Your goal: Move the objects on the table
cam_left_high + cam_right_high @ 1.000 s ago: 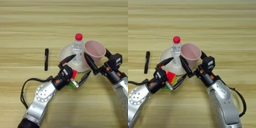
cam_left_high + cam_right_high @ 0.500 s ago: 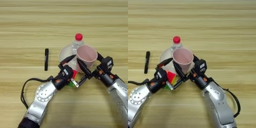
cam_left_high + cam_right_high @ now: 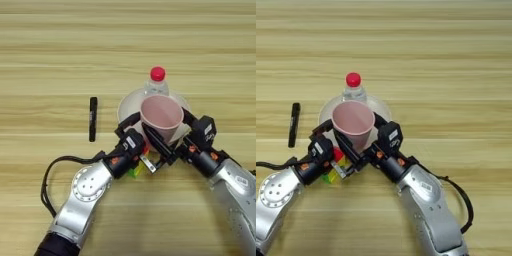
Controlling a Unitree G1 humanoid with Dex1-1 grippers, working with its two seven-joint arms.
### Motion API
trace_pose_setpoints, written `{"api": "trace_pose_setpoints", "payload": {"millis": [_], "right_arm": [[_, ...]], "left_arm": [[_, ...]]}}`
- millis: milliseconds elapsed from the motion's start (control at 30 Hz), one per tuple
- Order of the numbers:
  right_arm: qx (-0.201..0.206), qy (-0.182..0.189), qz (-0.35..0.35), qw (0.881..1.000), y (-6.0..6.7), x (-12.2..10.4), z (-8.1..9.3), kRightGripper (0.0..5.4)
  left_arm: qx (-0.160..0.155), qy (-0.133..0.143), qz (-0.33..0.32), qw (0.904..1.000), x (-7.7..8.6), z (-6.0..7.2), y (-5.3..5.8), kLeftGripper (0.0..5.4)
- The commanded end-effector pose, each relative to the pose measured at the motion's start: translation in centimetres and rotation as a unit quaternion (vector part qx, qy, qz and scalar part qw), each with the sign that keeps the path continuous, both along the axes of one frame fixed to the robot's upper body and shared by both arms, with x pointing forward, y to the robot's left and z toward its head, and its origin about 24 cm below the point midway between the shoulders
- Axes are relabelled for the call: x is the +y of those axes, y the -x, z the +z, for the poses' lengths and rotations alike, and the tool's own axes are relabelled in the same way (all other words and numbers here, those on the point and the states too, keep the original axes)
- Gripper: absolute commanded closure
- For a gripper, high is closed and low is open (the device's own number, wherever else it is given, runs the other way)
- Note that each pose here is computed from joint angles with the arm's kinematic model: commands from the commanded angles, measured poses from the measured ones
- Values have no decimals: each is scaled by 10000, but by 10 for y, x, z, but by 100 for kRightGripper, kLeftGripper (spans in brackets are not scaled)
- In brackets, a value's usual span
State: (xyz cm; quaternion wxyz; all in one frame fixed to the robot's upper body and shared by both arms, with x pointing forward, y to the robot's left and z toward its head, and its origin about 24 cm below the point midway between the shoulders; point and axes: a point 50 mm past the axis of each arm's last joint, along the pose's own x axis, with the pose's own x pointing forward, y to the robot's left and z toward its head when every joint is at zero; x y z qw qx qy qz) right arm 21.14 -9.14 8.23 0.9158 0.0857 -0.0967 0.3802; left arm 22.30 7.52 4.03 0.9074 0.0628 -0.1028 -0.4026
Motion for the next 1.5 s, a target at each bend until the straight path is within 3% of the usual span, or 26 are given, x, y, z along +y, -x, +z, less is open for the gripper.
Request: {"api": "trace_pose_setpoints", "payload": {"millis": [33, 467, 867, 1500], "right_arm": [[104, 118, 41, 9999, 0, 2, -6, 91], [99, 155, -2, 9998, -3, 2, -8, 91], [102, 144, -27, 9998, -3, 2, -9, 91], [98, 168, -47, 9998, -4, 2, -9, 91]], "left_arm": [[-123, -42, 30, 9999, 1, 3, -3, 0], [-164, 10, 44, 9999, 4, 6, -5, 0], [-142, 115, 52, 9998, 6, 8, -6, 101], [-72, 234, 46, 9997, 7, 8, -6, 107]]}}
